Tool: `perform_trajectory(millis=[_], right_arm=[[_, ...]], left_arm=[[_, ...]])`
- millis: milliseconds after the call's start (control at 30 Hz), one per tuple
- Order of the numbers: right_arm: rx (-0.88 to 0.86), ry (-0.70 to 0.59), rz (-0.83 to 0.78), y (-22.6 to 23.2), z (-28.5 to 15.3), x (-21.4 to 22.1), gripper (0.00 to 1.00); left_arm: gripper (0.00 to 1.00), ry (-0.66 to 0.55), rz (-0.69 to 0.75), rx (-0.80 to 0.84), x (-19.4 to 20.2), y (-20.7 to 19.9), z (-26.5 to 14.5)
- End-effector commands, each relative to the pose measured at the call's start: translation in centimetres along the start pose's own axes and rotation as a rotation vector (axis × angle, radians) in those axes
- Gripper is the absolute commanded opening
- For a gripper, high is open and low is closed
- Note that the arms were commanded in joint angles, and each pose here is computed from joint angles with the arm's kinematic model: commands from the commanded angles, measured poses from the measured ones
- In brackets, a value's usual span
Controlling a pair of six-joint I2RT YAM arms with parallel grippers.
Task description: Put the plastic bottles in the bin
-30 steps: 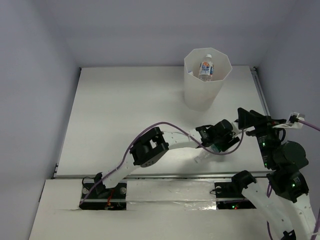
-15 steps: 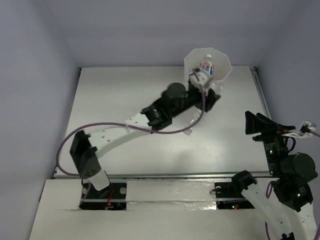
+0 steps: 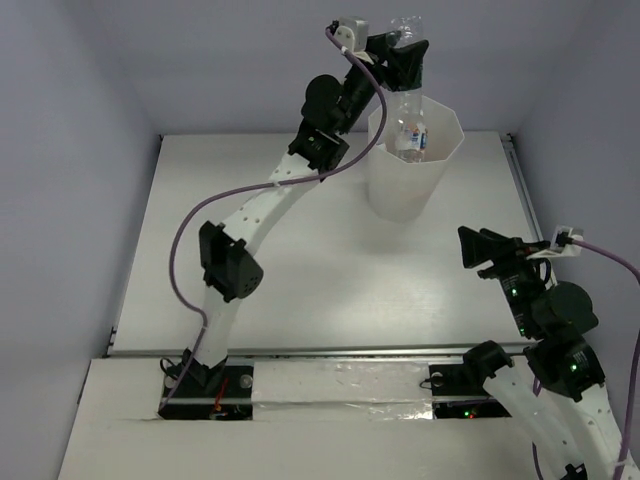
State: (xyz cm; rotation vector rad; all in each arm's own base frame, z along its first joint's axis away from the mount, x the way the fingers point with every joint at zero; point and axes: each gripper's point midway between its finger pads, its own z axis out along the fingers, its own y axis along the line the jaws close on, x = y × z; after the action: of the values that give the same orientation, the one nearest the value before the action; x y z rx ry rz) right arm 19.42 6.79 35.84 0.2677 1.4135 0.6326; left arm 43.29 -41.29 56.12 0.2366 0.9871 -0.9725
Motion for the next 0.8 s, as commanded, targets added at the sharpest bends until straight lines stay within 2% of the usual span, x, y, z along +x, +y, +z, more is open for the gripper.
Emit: perform_trajectory(millis=[0,200,300,500,567,767], right_arm=[[-0.071,0.034,0.019,1.2,0.7,1.2,0.7],[-0.127,0.05,0.005,2.0,0.7,1.9,0.7],[-0.139,0.06,-0.008,2.0,0.8,2.3,0.7],[-0.156,0.062,-0.003,2.1,1.1,2.9,0.7],[-0.149,0.071,-0.003,2.0,1.3,3.2,0.7],[-0.134,0.093,0.002,1.7,1.7,3.9,0.7]], left_arm=[[0.39,-0.123,-0.093,0.018,-1.9,2.1,1.9],[0.38,-0.269,-0.051,-0.071,-1.7,5.9,2.7],[0.38,-0.285,-0.065,-0.068,-0.4,6.9,2.6],[0.4,-0.193,-0.073,-0.076,5.9,8.7,2.1],[0.44,-0.146,-0.061,-0.05,7.7,8.6,1.5],[0.62,-0.043,0.069,-0.029,9.3,8.0,0.5]])
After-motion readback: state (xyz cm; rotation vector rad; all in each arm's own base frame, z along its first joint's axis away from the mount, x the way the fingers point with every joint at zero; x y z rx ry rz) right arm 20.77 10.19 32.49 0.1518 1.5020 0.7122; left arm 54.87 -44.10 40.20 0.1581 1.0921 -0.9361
